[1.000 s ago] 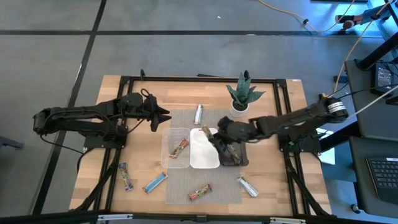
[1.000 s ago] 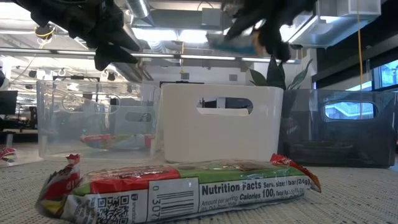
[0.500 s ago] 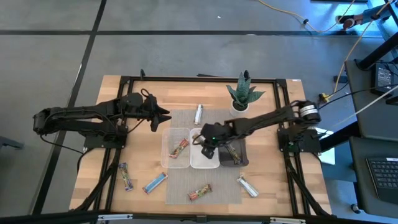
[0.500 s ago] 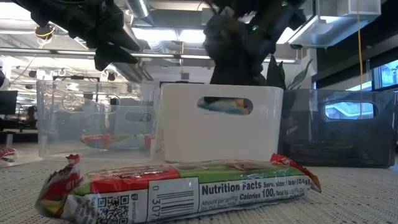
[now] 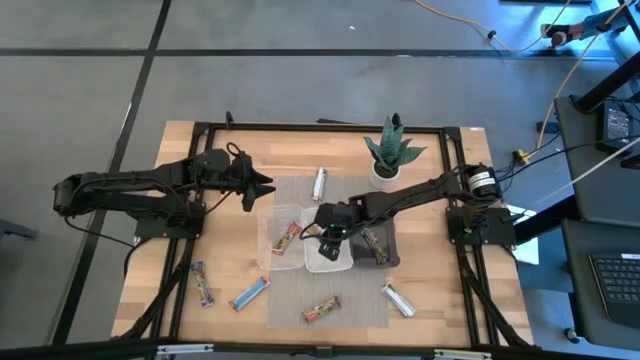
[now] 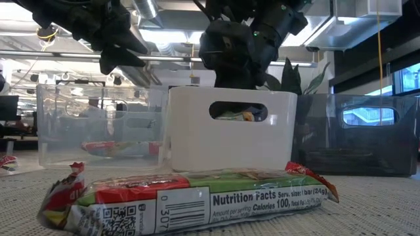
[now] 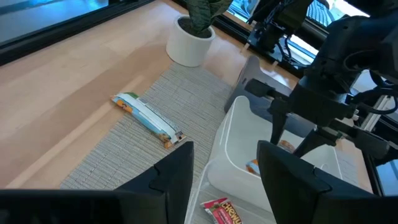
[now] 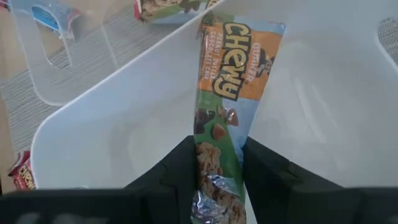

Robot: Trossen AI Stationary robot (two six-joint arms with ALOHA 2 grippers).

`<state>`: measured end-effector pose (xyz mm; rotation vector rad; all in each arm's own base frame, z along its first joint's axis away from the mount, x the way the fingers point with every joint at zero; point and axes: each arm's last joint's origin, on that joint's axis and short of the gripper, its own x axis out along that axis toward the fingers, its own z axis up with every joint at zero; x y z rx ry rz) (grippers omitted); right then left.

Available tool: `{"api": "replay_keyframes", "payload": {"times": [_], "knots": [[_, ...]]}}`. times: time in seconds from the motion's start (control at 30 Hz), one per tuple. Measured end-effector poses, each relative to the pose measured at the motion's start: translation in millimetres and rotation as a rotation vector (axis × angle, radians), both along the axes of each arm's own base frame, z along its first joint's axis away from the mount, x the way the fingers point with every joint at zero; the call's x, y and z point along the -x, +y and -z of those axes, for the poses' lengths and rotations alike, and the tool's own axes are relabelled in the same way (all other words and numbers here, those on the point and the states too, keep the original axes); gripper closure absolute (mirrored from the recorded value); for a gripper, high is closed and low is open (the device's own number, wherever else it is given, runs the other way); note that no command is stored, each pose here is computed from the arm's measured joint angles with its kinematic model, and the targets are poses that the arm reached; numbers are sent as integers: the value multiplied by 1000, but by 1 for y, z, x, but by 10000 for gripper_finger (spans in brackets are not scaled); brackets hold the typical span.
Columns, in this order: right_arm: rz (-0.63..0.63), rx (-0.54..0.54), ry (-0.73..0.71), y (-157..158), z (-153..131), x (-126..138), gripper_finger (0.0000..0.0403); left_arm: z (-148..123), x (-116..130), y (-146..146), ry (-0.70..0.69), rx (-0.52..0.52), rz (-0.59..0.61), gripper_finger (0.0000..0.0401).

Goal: Pick and place Granola Bars by type
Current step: Put the bottom right yellow granola bar into the white bin, then adjust the transparent bin

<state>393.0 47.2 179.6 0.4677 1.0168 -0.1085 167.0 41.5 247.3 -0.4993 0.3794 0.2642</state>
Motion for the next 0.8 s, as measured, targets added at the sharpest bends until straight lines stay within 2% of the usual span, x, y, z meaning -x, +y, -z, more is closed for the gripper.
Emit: {"api": "replay_keyframes", "payload": {"times": [0.23, 0.5, 0.6, 0.7, 0.8], "knots": [[-16, -38, 14, 1, 0, 1, 269, 0, 0, 0, -5, 32, -14, 232], [62, -52, 116, -1, 0, 10, 210, 3, 1, -1, 23, 64, 2, 231], [94, -28, 206, -2, -10, 15, 196, 10, 5, -2, 103, 66, 7, 233], [111, 44, 245, 2, -33, 20, 190, 20, 12, -4, 228, 94, 3, 235], [115, 120, 232, 13, -60, 25, 190, 30, 22, -7, 374, 136, 0, 235]]}}
